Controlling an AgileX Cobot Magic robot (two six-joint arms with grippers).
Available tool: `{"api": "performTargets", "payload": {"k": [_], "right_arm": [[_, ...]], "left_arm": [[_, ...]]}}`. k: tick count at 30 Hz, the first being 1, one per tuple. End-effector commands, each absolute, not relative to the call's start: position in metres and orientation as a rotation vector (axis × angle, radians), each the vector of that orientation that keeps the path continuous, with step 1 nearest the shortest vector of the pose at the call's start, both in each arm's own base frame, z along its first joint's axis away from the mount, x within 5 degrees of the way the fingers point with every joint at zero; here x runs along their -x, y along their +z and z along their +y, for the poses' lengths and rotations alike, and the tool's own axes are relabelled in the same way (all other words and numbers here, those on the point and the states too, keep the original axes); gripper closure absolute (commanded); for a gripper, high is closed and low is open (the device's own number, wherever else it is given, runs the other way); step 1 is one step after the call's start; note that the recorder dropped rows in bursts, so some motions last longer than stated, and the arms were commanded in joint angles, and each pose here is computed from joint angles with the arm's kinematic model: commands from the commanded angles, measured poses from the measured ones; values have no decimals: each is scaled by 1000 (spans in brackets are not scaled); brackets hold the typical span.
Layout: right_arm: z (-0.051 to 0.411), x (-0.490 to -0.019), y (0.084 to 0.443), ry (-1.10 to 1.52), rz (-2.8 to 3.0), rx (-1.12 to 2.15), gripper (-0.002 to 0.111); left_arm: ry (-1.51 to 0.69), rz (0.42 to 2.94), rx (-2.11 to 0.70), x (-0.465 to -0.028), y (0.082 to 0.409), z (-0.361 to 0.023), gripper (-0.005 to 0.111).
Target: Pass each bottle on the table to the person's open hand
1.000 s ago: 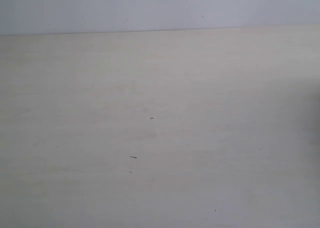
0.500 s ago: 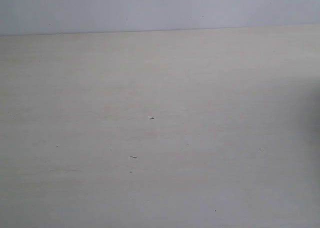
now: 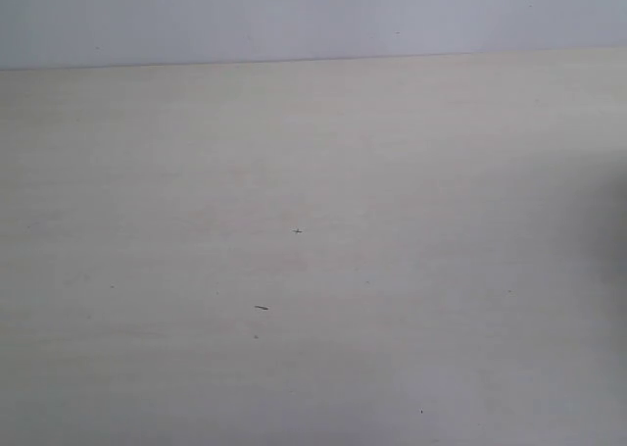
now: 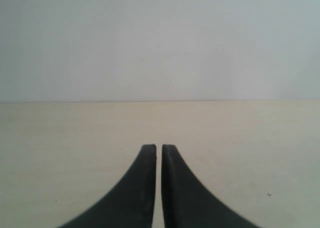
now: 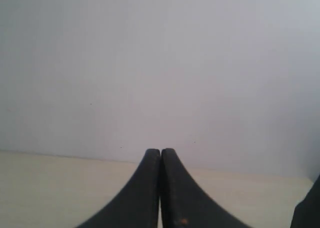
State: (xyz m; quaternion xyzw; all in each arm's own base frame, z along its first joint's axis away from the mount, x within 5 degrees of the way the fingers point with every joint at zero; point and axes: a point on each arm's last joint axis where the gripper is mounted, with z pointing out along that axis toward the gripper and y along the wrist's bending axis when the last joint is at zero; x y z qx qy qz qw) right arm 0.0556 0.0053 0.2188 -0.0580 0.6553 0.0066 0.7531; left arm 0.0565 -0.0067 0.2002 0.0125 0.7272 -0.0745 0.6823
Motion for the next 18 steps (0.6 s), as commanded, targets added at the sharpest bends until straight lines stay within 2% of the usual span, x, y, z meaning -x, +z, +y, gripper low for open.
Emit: {"api": "performTargets", "payload": {"k": [1,18], "right_arm": [[3,-56,216,40,1453,41,108],[4,-56,199,65,1642,31,108]], "left_arm": [[-178,1626,-15,-56,200,-7,100],[-178,1626,-15,-56,200,-7,100]]}}
